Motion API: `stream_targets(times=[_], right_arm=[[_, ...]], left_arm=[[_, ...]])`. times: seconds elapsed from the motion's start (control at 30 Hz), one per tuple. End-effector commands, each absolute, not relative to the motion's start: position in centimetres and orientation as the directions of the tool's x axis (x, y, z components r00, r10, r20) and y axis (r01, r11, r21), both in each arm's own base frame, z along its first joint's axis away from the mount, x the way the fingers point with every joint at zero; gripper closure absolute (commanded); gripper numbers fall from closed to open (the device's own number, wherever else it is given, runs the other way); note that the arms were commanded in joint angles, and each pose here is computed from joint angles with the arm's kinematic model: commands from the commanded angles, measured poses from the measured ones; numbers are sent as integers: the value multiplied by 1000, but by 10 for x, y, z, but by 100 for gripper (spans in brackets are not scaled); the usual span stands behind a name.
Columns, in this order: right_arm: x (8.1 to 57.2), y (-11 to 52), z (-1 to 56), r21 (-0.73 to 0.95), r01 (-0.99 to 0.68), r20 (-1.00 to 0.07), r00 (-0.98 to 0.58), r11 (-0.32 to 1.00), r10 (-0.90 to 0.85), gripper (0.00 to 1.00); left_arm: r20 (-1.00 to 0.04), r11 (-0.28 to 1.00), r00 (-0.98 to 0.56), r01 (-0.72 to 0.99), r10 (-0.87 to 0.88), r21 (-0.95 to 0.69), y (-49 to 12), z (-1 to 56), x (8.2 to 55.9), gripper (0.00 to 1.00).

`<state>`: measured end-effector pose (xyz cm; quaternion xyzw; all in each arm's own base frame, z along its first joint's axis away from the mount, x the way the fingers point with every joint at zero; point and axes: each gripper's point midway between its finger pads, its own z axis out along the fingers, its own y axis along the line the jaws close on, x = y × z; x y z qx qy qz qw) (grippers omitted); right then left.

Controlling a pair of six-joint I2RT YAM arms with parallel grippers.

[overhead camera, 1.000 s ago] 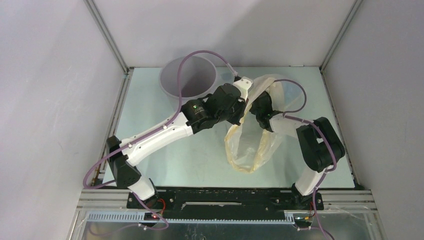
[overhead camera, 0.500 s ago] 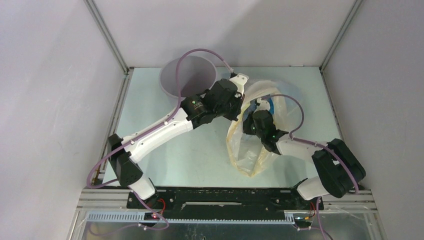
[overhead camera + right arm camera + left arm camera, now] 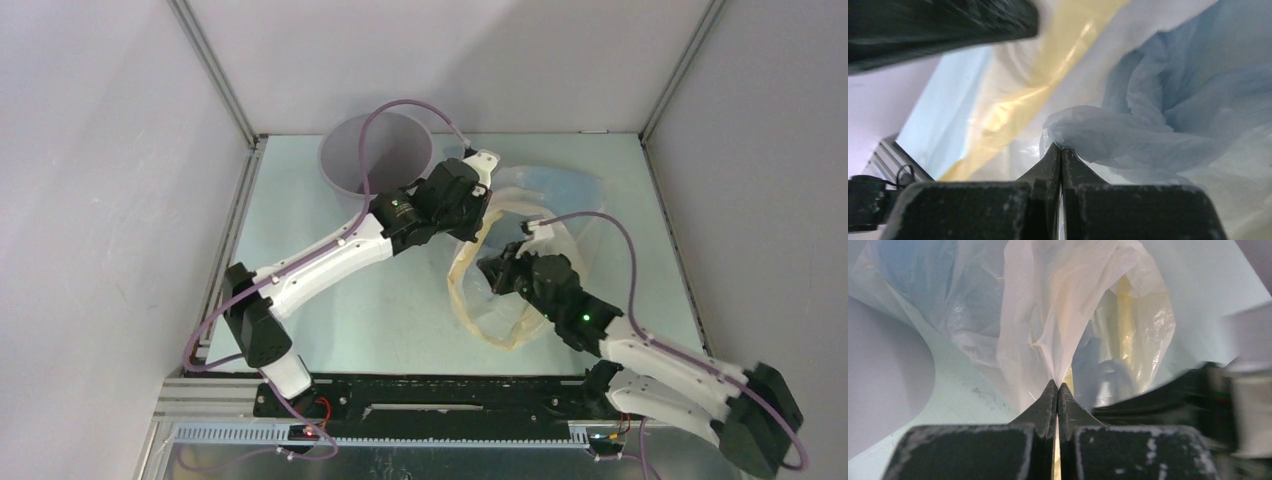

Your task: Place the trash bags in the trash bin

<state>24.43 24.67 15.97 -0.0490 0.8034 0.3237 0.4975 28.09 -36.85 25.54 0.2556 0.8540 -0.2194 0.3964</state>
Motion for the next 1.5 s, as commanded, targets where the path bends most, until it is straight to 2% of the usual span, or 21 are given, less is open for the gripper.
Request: stream_targets(times=[0.0, 0.2, 0.43, 0.6, 0.67, 0.8, 1.07, 1.13, 1.23, 1.27, 1.4, 1.47], right_arm=[[234, 219, 193, 446, -385, -860, -433, 808, 269, 100], [215, 196, 263, 462, -406, -870, -379, 789, 315, 100], [198, 185, 337, 431, -462, -891, -355, 775, 283, 100], [177, 193, 382, 430, -578, -899, -342, 693, 273, 100], [166, 198, 394, 443, -621, -894, -358, 647, 269, 100], [132, 224, 409, 478, -743, -877, -428, 469, 216, 100], [93, 274, 422, 519, -830, -855, -508, 205, 104, 100], [92, 283, 424, 509, -838, -861, -502, 195, 88, 100], [106, 293, 412, 503, -828, -862, -502, 250, 70, 100], [112, 297, 403, 502, -820, -859, -509, 275, 51, 95], [132, 299, 357, 480, -777, -842, -539, 408, -37, 49], [149, 288, 333, 455, -721, -836, -548, 523, -26, 32]], left_arm=[[-807, 789, -536, 594, 247, -153, -370, 259, 293, 100], [-796, 799, -541, 588, 273, -125, -372, 241, 299, 100], [-781, 810, -551, 577, 293, -103, -380, 208, 309, 100], [-761, 799, -566, 593, 319, -106, -392, 188, 317, 100], [-746, 786, -595, 597, 299, -161, -393, 184, 325, 100], [-728, 733, -639, 615, 247, -291, -403, 192, 336, 100], [-759, 701, -618, 634, 205, -327, -416, 220, 352, 100], [-762, 695, -617, 637, 199, -334, -419, 227, 355, 100], [-757, 677, -627, 640, 185, -365, -422, 238, 357, 100], [-761, 671, -624, 642, 177, -371, -421, 244, 358, 100], [-780, 665, -607, 647, 153, -373, -416, 265, 355, 100], [-786, 658, -601, 652, 145, -377, -414, 274, 352, 99]])
